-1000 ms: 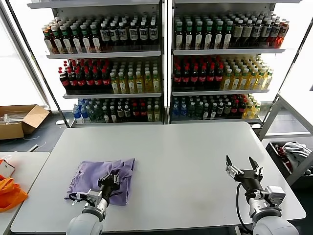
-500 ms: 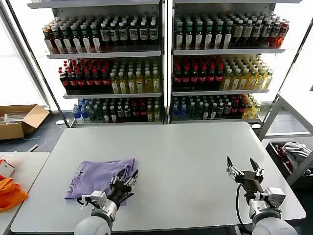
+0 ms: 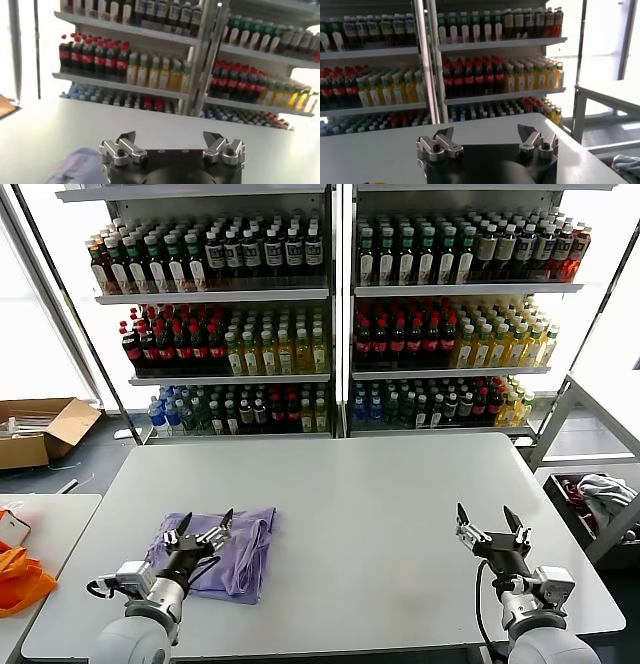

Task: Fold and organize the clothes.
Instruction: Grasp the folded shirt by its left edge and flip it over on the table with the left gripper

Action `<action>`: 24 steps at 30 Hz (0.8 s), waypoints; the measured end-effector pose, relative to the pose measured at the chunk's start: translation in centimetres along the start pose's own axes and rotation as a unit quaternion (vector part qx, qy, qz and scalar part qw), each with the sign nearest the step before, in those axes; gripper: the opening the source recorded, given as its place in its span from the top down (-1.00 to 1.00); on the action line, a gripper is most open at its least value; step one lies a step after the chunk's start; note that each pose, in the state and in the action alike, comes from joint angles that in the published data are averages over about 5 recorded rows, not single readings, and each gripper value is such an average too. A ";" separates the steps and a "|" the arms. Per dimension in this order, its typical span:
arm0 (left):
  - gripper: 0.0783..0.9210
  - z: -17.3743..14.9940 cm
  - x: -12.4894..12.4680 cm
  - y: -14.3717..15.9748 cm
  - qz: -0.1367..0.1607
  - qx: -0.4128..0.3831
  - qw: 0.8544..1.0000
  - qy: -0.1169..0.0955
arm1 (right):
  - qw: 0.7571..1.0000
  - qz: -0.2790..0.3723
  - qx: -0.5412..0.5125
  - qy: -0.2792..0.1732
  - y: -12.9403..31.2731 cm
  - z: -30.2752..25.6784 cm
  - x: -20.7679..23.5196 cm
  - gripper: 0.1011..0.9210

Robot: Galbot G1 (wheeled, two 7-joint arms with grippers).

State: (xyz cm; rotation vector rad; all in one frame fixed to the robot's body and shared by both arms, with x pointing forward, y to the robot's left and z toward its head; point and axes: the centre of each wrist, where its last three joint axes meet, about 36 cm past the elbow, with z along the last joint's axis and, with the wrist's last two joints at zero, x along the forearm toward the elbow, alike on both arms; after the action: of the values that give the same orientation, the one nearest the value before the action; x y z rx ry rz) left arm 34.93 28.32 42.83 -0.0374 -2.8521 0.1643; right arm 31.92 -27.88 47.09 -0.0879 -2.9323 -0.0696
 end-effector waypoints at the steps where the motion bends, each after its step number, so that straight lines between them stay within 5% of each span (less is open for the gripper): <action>1: -0.77 0.1 -0.1 0.7 -0.012 -0.013 1.000 0.000 | 1.000 -0.001 0.000 0.001 0.1 0.1 0.0 -0.76; 10: -0.77 1.0 -0.5 5.4 -0.073 -0.086 0.993 0.017 | 1.000 -0.002 0.001 0.004 0.5 0.7 0.1 -0.76; 24: -0.77 2.4 -1.6 8.7 -0.079 -0.072 0.992 0.070 | 1.000 -0.012 0.005 0.007 1.0 0.4 0.2 -0.76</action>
State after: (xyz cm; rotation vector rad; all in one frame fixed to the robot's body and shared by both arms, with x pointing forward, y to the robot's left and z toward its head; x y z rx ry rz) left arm 35.89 36.61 39.04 0.1424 -2.7061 -0.0755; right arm 31.67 -26.85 46.79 -0.0497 -2.9201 -0.0604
